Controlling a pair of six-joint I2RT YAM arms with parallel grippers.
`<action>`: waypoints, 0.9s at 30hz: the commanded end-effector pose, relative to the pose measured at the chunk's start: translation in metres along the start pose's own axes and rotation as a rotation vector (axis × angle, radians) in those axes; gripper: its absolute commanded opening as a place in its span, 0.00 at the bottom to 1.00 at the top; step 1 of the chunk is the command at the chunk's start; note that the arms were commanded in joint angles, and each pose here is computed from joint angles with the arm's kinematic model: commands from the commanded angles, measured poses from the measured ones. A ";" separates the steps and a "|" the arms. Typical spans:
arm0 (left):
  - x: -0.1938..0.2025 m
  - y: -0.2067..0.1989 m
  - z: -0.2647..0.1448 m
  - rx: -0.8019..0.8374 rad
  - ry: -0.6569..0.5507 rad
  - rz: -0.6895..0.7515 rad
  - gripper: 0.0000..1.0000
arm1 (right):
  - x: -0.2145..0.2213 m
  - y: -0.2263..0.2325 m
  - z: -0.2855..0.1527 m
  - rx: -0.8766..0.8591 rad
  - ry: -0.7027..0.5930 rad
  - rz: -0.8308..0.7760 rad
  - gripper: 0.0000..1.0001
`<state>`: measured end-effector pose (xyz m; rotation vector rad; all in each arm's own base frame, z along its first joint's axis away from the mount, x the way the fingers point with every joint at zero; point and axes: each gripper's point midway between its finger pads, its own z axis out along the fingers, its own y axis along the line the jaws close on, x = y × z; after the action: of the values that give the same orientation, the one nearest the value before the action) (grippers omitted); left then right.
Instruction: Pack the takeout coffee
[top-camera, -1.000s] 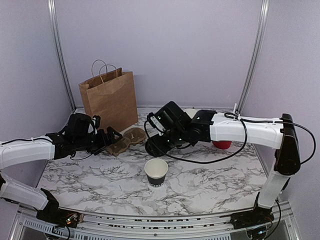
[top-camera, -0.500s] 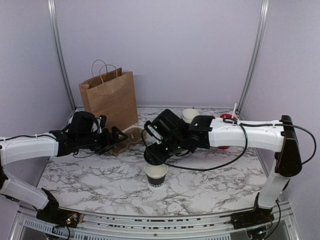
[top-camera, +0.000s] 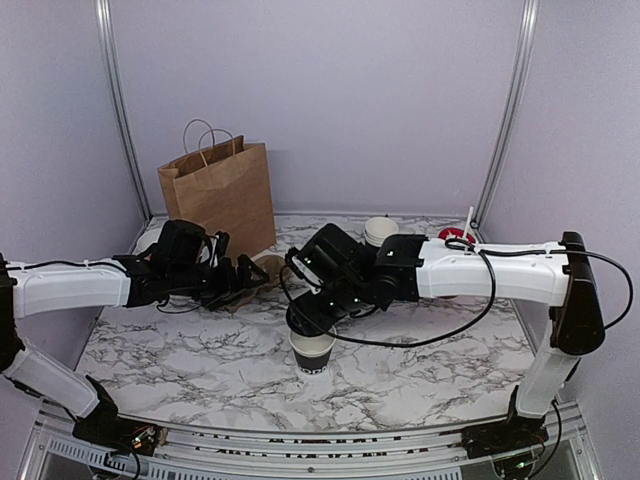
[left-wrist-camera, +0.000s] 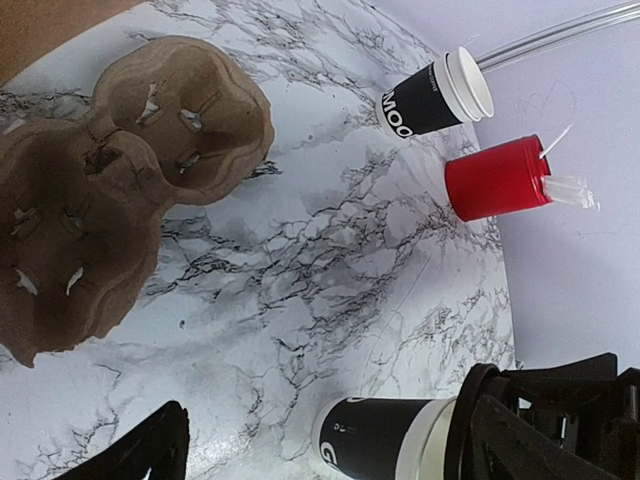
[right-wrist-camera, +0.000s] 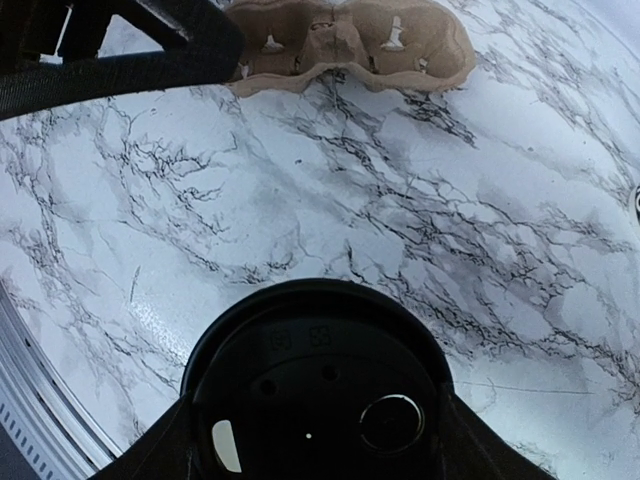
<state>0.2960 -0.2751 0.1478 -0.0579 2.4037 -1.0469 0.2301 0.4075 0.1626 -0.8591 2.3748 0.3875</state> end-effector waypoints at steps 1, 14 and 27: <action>0.002 -0.012 0.003 0.015 0.027 0.033 0.99 | -0.004 0.009 -0.012 0.008 -0.008 -0.005 0.65; 0.021 -0.001 0.003 -0.031 0.092 0.064 0.99 | 0.016 0.017 -0.007 0.026 0.045 -0.010 0.66; 0.022 0.003 0.004 -0.044 0.096 0.066 0.99 | 0.025 0.017 0.001 0.034 0.079 -0.021 0.66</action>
<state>0.2824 -0.2811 0.1385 0.0334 2.4714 -1.0076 0.2047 0.4033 0.1434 -0.9027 2.4402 0.3081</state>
